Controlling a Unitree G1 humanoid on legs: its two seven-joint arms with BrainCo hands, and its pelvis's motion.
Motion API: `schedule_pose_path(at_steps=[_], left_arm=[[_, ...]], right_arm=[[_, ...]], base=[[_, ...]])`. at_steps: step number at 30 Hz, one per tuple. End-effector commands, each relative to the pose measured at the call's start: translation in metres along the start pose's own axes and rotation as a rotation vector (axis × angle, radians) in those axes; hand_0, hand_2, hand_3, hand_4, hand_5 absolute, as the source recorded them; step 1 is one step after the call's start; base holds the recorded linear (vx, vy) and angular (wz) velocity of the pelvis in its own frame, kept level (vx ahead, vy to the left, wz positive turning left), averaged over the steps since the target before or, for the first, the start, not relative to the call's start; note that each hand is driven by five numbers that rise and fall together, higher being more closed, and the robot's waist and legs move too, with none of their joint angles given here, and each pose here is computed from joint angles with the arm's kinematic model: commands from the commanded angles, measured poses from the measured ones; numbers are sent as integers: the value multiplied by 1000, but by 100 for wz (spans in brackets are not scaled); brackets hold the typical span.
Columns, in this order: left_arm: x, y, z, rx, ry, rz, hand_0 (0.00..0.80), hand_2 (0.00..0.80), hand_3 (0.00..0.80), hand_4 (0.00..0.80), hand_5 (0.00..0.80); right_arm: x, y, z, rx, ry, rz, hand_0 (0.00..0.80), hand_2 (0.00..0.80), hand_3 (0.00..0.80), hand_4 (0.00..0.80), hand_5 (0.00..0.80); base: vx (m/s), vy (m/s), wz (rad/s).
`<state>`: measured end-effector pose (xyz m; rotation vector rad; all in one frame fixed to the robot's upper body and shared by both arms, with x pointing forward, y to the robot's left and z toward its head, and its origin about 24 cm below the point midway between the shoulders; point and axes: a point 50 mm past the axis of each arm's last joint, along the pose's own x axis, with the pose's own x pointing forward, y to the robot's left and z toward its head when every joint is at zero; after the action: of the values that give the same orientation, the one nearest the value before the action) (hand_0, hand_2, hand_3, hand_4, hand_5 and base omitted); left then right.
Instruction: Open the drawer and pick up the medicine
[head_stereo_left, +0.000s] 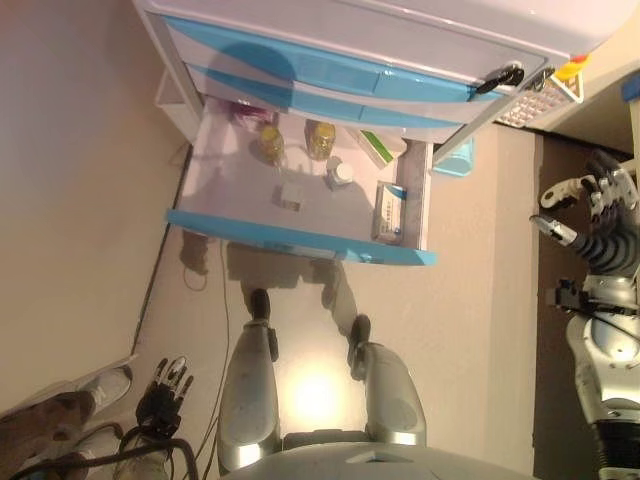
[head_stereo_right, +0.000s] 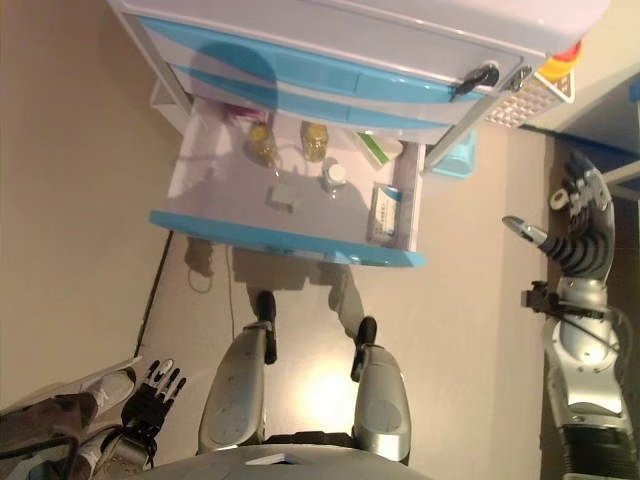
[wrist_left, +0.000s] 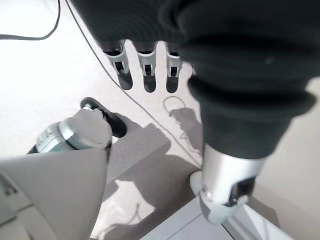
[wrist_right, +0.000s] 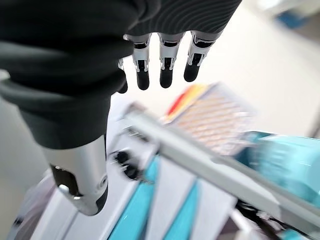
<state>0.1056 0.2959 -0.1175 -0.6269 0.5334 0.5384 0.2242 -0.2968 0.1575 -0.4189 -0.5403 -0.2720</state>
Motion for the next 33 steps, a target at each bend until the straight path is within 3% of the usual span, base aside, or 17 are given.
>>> schedule_pose_path(at_steps=[1,13,33], left_arm=[[-10,10,-3,157,23,4,0,0,0,0,0],[-7,14,11,293,24,37,0,0,0,0,0],[-4,10,24,332,20,16,0,0,0,0,0]], right_arm=[[34,-6,32,-67,-131,30,0,0,0,0,0],[83,24,65,-258,-203,317,0,0,0,0,0],[121,63,60,-438,-144,518,0,0,0,0,0]], base=[[-9,-52,12],[0,-20,7],[14,0,7]])
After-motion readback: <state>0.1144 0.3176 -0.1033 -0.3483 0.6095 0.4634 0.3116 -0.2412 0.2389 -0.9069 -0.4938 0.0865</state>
